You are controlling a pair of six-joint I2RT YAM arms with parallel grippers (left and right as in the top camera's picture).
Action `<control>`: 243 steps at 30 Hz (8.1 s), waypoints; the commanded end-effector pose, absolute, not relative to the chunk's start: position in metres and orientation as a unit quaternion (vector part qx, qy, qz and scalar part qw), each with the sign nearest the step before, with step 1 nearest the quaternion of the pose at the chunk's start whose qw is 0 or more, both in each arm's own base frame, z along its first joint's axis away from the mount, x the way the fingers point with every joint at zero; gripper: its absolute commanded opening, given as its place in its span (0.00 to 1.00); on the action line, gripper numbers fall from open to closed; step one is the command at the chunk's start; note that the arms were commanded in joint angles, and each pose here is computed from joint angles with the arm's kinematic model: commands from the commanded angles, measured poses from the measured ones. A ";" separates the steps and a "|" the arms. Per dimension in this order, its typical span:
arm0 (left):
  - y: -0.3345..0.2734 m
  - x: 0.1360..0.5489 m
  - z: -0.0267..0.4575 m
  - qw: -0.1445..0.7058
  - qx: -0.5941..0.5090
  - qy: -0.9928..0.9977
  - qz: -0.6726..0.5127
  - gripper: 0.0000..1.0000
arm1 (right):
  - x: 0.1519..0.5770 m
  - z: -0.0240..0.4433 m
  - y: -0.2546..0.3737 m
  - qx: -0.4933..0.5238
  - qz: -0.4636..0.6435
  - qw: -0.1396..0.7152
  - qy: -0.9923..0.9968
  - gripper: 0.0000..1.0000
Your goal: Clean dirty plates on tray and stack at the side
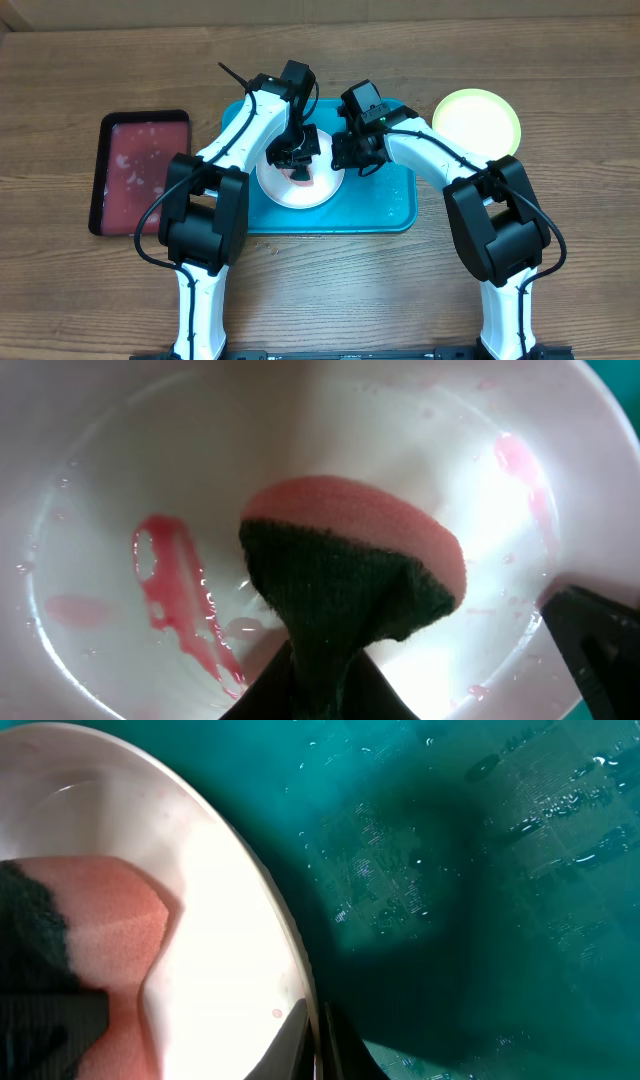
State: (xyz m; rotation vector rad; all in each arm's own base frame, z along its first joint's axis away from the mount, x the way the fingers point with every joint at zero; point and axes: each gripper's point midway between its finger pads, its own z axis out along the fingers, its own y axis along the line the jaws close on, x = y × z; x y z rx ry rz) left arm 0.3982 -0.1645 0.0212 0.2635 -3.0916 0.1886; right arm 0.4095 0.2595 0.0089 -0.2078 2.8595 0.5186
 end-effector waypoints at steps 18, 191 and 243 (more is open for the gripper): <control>-0.133 0.394 0.012 -0.012 0.074 -0.996 -0.050 0.04 | 0.403 -0.013 0.252 -0.064 0.159 0.095 0.981 0.04; 0.139 0.396 0.047 0.023 0.400 -0.912 -0.082 0.07 | 0.404 -0.016 0.245 -0.061 0.138 0.099 0.984 0.04; 0.145 0.433 0.136 -0.054 0.413 -0.909 0.018 1.00 | 0.442 0.199 0.226 -0.157 -0.219 0.315 0.910 0.04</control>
